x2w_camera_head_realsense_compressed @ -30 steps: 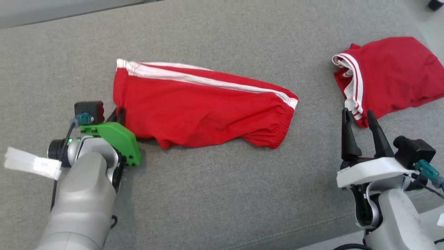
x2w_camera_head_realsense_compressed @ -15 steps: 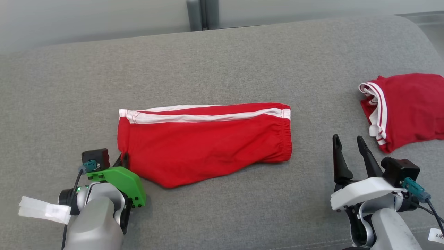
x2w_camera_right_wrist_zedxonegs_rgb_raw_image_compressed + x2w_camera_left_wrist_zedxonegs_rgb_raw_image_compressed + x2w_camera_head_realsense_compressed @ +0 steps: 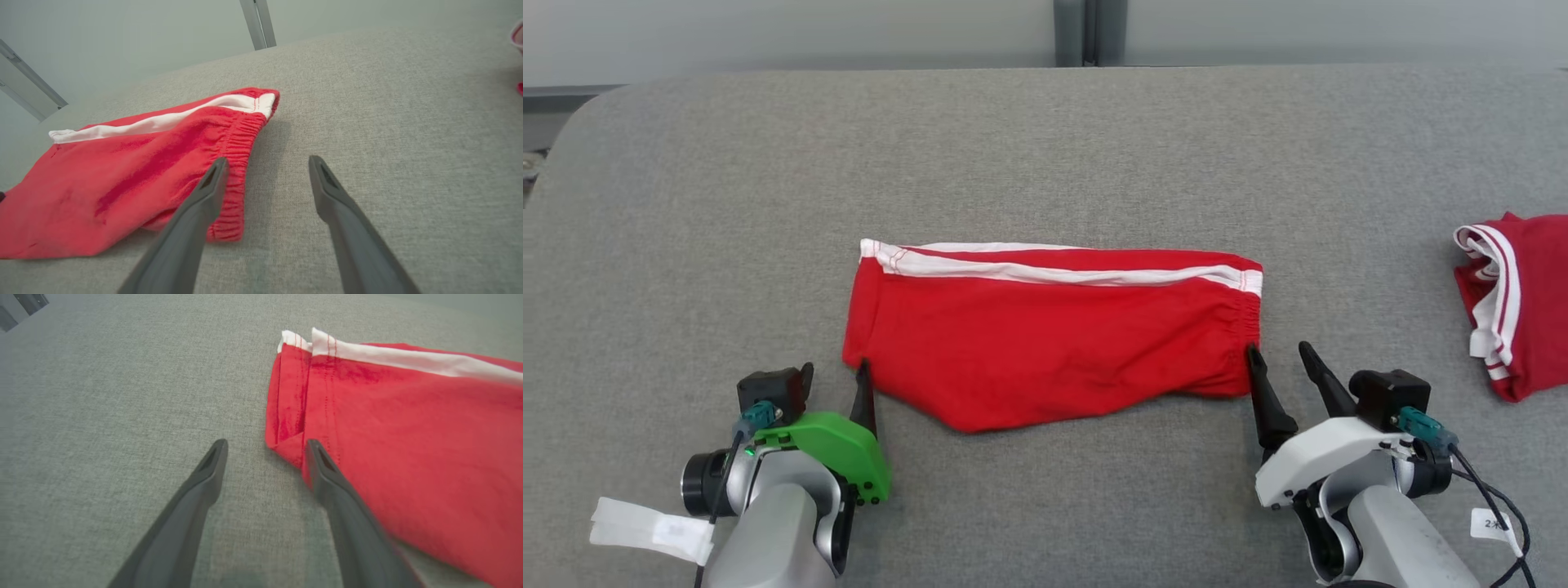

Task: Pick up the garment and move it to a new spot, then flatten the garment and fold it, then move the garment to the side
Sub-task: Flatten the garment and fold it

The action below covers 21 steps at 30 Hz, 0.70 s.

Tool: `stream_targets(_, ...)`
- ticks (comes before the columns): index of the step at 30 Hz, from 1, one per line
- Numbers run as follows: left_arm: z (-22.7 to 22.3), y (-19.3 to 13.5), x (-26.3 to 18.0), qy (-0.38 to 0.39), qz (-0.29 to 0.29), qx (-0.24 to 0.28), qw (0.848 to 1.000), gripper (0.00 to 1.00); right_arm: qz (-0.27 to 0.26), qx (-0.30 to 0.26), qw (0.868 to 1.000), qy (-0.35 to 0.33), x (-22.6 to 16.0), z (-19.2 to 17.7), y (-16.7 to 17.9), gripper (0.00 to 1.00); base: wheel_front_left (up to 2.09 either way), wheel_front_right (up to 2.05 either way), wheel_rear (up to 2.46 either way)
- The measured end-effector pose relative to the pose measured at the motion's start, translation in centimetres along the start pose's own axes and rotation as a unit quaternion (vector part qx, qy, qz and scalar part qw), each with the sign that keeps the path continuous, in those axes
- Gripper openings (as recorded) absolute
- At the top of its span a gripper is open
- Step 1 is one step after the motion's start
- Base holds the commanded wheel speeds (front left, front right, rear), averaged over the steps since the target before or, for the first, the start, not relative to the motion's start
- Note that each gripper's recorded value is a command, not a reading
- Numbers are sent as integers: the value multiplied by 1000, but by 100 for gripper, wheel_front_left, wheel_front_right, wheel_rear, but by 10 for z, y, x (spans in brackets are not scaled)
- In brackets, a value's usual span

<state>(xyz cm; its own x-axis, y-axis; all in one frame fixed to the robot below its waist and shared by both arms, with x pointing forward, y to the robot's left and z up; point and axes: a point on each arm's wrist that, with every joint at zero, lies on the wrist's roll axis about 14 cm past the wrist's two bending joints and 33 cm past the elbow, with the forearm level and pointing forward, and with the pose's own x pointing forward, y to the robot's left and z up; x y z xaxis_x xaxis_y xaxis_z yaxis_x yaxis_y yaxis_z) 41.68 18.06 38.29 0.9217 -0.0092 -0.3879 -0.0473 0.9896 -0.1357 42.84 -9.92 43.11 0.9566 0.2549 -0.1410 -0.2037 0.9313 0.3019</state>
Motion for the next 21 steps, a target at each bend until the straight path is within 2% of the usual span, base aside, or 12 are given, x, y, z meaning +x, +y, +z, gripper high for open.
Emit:
stream_targets(11,-10,35,-37,-18,48,-21,998,100,45,2,996,80,26,-42,33,100,0,0,0)
stream_targets(19,-10,46,-48,-26,65,-26,997,100,63,6,992,108,37,-56,49,100,0,0,0)
stream_targets(21,-10,47,-49,-27,65,-26,997,100,68,8,991,115,38,-59,53,40,0,0,0)
